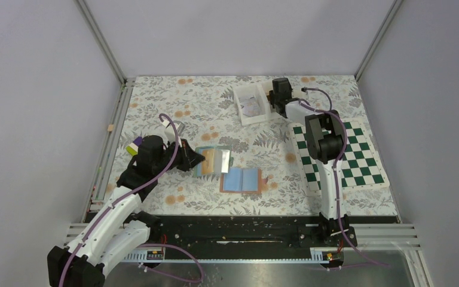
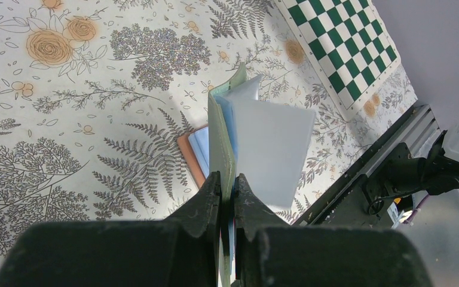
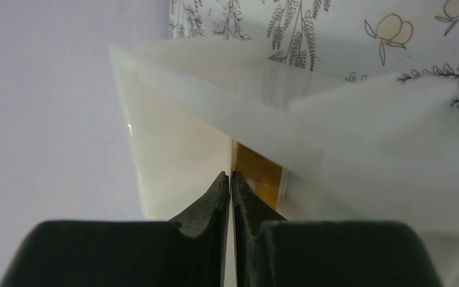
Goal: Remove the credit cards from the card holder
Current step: Place the credit card in the storage box.
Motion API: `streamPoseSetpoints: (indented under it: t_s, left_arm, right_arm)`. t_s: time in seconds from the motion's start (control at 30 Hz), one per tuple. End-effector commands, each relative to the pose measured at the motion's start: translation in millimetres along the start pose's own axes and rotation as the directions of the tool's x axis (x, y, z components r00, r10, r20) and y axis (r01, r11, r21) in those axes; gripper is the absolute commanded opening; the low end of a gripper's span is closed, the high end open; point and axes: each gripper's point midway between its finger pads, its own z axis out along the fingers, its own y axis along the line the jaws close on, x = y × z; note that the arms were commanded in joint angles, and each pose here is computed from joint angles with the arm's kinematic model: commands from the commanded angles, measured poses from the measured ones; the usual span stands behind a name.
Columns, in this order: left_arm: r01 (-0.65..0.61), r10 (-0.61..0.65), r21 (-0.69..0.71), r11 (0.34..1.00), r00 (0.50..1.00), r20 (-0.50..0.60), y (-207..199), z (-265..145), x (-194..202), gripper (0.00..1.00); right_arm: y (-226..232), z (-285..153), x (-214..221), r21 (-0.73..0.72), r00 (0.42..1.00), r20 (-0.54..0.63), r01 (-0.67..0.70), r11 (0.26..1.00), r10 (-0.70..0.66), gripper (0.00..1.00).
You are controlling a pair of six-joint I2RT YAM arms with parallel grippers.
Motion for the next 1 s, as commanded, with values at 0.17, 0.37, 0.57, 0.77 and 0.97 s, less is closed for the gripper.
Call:
streamPoseSetpoints:
  t_s: [0.17,0.37,0.57,0.77,0.97]
  left_arm:
    - [-0.05,0.046,0.04,0.998,0.996,0.081,-14,-2,-27,0.0]
    - [-0.056,0.051,0.048,0.997,0.994,0.094,-16,-4,-29,0.0]
    - [-0.059,0.053,0.055,0.997,0.993,0.108,-19,-7,-30,0.0]
    - [-0.065,0.053,0.09,0.994,0.991,0.125,-27,-11,-31,0.0]
    - [-0.021,-0.002,0.157,0.987,0.99,0.144,-43,-18,-38,0.0]
  right_arm:
    - [-10,7,-8,0.101,0.999,0.006,0.032,0.994,-0.033,0.2]
    - [2,-7,-18,0.092,0.998,0.004,0.067,0.994,-0.067,0.3]
    - [30,-44,-42,0.016,0.988,0.025,0.151,0.988,-0.151,0.4]
    - [66,-110,-67,-0.165,0.967,-0.004,0.25,0.954,-0.254,0.45]
    - [83,-219,-35,-0.564,0.86,-0.183,0.305,0.767,-0.476,0.45]
